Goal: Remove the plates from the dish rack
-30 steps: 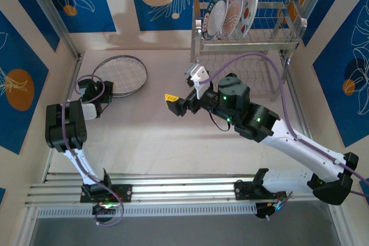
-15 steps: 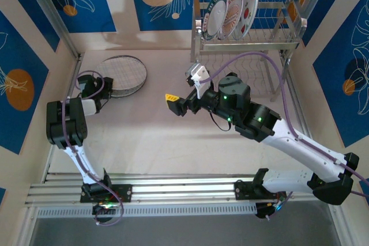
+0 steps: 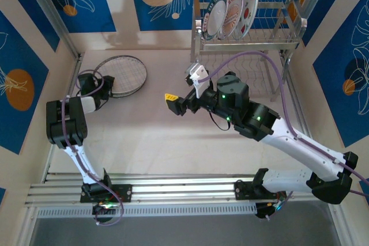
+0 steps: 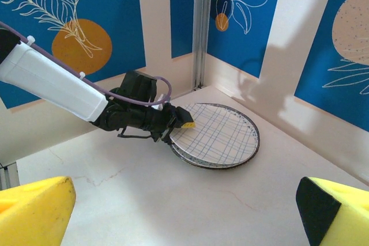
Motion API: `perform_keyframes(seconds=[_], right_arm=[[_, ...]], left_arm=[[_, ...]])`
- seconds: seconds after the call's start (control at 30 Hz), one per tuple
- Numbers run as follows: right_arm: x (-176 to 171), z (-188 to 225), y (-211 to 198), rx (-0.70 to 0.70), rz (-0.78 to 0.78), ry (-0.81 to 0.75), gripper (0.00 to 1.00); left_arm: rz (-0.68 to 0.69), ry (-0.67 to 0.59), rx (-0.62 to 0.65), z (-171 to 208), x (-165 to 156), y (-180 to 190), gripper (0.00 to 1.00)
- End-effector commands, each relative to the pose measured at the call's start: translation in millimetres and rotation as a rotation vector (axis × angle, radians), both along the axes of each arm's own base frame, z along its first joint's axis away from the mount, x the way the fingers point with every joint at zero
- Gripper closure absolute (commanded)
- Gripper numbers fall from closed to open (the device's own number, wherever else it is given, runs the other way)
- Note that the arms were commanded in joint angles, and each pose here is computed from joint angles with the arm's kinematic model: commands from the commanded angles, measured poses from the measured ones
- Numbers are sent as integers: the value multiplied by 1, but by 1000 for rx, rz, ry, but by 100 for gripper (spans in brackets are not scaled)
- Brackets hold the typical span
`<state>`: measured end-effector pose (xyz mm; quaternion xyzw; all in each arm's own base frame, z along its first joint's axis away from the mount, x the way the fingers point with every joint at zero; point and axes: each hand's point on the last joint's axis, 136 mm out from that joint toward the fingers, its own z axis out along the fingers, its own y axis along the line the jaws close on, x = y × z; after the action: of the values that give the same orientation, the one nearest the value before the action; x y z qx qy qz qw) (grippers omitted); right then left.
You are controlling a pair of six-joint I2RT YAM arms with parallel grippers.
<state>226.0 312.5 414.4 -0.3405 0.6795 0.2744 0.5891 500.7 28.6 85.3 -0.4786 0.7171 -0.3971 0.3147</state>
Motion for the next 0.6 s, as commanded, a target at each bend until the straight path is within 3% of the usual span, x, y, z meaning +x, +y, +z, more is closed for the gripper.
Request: perform_keyframes(seconds=[0.0,0.2,0.57], right_arm=[[3,17,-5,38,-26,-15,1],[4,15,-6,40,-30,-12,1],[5,15,-7,44,-36,-7,1]], left_arm=[[-28,28,16,17,-2,3,59],[-67,177,42,11,-16,1,53],[-88,277,114,12,-24,8,49]])
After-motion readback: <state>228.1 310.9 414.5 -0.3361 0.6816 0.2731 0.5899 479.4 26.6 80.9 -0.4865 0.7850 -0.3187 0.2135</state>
